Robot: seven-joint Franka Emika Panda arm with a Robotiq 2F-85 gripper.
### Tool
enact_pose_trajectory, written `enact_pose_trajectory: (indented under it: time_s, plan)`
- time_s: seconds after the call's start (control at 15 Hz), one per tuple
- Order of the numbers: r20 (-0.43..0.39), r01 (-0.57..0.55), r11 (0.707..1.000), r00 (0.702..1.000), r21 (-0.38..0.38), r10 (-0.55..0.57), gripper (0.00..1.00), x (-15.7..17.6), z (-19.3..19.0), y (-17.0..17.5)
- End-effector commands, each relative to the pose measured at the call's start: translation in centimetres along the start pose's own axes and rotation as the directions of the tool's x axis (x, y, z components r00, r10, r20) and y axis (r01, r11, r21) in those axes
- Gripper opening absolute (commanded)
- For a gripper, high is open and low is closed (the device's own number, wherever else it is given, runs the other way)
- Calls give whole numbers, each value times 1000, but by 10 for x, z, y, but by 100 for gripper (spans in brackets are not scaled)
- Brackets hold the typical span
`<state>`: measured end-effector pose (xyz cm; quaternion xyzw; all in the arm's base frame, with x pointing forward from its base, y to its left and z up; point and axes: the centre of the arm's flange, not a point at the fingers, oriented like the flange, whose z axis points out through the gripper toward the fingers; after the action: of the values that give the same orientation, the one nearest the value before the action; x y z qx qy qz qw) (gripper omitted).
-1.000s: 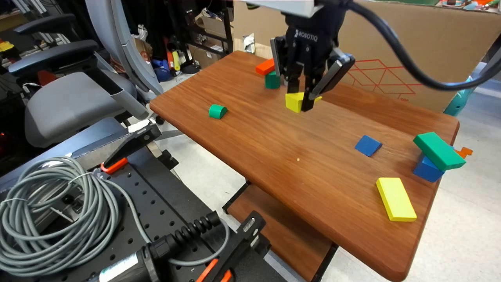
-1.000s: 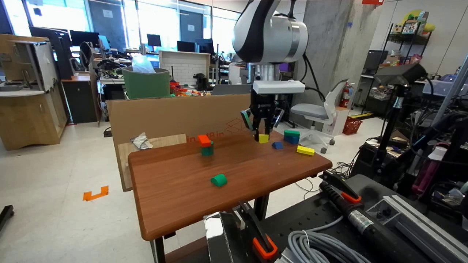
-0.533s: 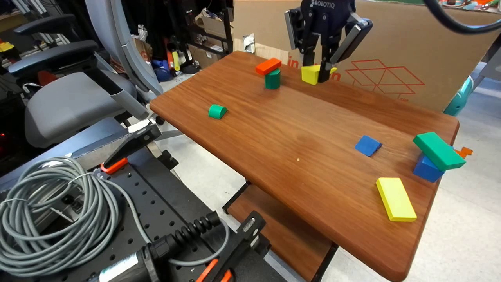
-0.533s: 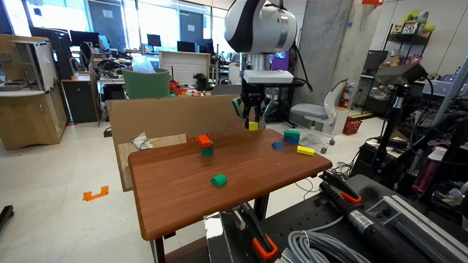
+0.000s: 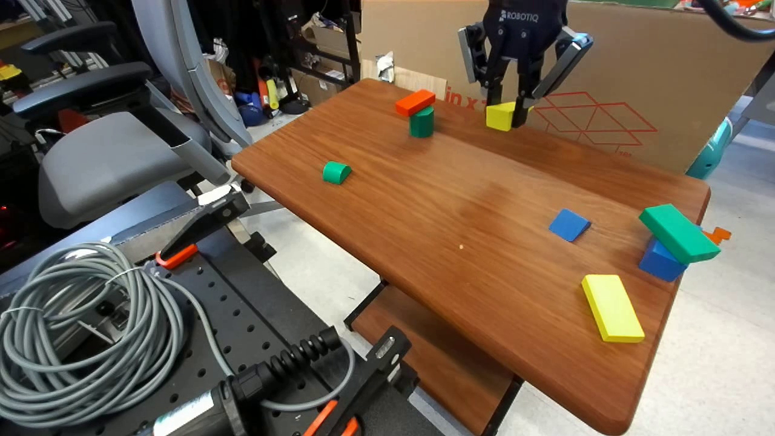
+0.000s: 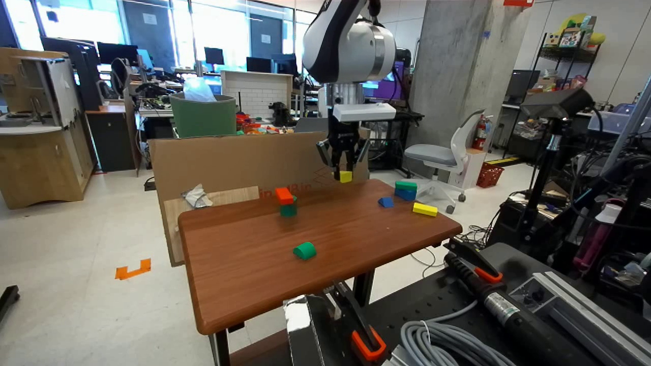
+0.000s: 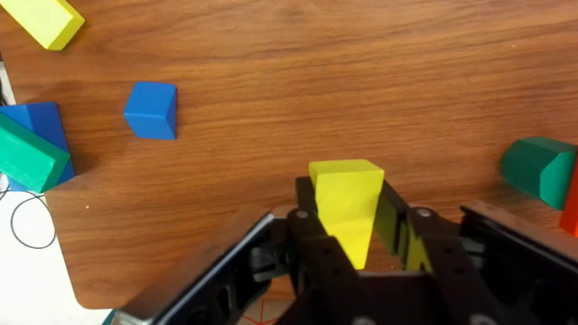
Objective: Move the yellow block on the left backwards
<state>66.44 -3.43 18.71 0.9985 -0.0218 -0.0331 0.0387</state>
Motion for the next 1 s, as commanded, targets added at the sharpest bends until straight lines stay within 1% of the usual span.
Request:
enact_pose_trajectory:
  time_s: [0.0,0.4,0.87,0.93]
  plan:
    - [35,80,997,996,-23,-79,10,28,18,3]
    - [102,148,989,984,-21,-145,10,45,51,3]
    - [147,184,983,973,-26,-178,10,52,70,4]
    - [149,191,981,971,-27,-185,60,51,71,4]
